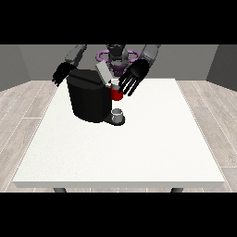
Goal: Insert the coffee pod into the coffee machine and close the lid
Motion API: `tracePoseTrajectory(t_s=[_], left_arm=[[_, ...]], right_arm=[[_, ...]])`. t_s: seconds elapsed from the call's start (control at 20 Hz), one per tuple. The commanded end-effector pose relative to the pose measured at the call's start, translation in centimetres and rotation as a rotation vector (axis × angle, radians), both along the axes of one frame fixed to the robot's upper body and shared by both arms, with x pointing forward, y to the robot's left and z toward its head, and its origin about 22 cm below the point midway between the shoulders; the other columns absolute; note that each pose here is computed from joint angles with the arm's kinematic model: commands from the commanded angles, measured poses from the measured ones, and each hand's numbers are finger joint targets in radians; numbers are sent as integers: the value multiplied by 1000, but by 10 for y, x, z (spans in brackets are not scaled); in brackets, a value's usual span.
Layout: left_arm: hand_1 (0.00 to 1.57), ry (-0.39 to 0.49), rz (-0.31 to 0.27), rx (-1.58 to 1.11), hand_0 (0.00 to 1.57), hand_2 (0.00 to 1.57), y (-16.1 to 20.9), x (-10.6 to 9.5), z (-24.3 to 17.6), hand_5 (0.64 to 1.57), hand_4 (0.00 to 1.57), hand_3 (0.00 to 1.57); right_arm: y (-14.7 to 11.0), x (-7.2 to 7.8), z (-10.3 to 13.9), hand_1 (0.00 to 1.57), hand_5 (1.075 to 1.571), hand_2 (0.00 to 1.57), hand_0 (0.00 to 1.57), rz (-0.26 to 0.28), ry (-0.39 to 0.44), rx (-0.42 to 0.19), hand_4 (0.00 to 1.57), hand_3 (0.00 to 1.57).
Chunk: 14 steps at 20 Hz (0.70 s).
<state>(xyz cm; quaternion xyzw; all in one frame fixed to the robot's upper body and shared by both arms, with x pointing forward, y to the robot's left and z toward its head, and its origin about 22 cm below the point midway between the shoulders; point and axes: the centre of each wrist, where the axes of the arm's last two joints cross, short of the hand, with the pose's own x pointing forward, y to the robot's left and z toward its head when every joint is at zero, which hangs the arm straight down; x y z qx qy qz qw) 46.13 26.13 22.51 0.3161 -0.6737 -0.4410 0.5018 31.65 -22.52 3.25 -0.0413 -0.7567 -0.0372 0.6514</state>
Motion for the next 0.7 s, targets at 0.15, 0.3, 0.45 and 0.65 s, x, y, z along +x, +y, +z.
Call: tracePoseTrajectory(t_s=[0.15, 0.3, 0.45, 0.65], left_arm=[[0, 57, -12, 9, 0, 0, -33, 1, -31, 1571, 0, 0], [0, 67, 27, 19, 0, 0, 13, -3, -29, 1571, 0, 0], [0, 58, 5, 5, 0, 0, -5, 0, -1, 1571, 0, 0], [0, 104, 16, -39, 0, 0, -10, -3, -36, 1571, 0, 0]], right_arm=[[14, -1, -7, 0, 1571, 0, 0, -21, 26, 12, 416, 0], [8, -17, -10, 0, 1571, 0, 0, 18, 39, 11, 392, 0], [5, -13, -28, 0, 1571, 0, 0, -27, 32, 29, 383, 0], [-16, -25, -35, 0, 1571, 0, 0, -35, 70, 20, 434, 0]])
